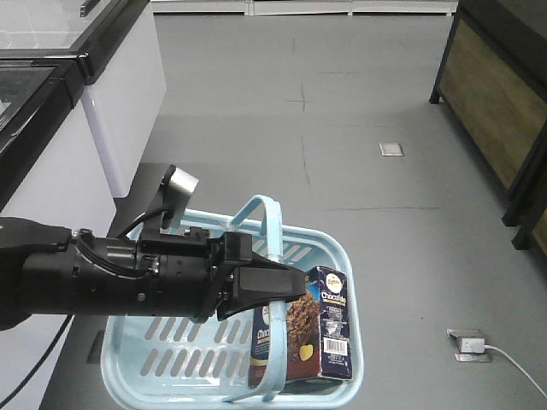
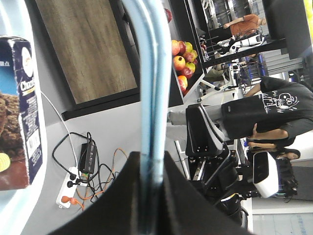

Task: Left arm holds basket, right arm returns cookies
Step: 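Raise the held basket in front of the robot with the left gripper, then drive forward toward the drink shelves holding the basket in the left gripper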

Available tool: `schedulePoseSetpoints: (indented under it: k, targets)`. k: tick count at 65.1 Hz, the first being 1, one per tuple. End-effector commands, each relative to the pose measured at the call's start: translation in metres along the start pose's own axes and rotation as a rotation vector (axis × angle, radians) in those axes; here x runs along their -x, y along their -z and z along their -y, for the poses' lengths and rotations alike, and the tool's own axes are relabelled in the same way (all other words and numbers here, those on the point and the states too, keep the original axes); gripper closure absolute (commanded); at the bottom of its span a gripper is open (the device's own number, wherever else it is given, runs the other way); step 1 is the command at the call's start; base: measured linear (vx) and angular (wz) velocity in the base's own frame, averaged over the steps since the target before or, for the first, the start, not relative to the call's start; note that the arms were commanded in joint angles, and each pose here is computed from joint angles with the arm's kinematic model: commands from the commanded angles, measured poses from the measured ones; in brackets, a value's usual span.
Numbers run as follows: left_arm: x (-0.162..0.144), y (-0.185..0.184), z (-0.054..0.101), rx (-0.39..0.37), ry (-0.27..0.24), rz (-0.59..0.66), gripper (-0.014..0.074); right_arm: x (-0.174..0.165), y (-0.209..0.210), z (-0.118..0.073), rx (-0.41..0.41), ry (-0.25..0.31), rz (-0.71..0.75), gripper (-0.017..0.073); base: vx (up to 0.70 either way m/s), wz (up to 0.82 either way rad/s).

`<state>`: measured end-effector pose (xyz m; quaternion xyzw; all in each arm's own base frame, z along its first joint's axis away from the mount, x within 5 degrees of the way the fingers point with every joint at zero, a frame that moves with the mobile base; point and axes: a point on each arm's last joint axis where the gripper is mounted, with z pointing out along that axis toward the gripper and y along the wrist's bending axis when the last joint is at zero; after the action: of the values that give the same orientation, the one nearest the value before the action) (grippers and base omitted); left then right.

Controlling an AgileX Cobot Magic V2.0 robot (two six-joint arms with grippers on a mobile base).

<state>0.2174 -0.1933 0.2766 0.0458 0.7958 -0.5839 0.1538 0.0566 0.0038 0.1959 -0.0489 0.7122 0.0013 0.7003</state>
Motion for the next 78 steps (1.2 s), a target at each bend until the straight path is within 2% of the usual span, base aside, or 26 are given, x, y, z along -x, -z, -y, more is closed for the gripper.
schedulePoseSetpoints:
  k: [1,41,78]
  targets:
    - [0.0043,0.0076,0.0293,-0.14,-0.002,0.039,0.0596,0.0018,0.0004,0.0001,-0.007,0.008,0.07,0.057,0.0,0.0]
    - [0.0041,0.0076,0.0295,-0.142,-0.002,0.038,0.0596,0.0018,0.0004,0.0001,-0.007,0.008,0.07,0.057,0.03,-0.01]
    - [0.0041,0.0076,0.0295,-0.142,-0.002,0.038,0.0596,0.0018,0.0004,0.0001,-0.007,0.008,0.07,0.057,0.21,-0.08]
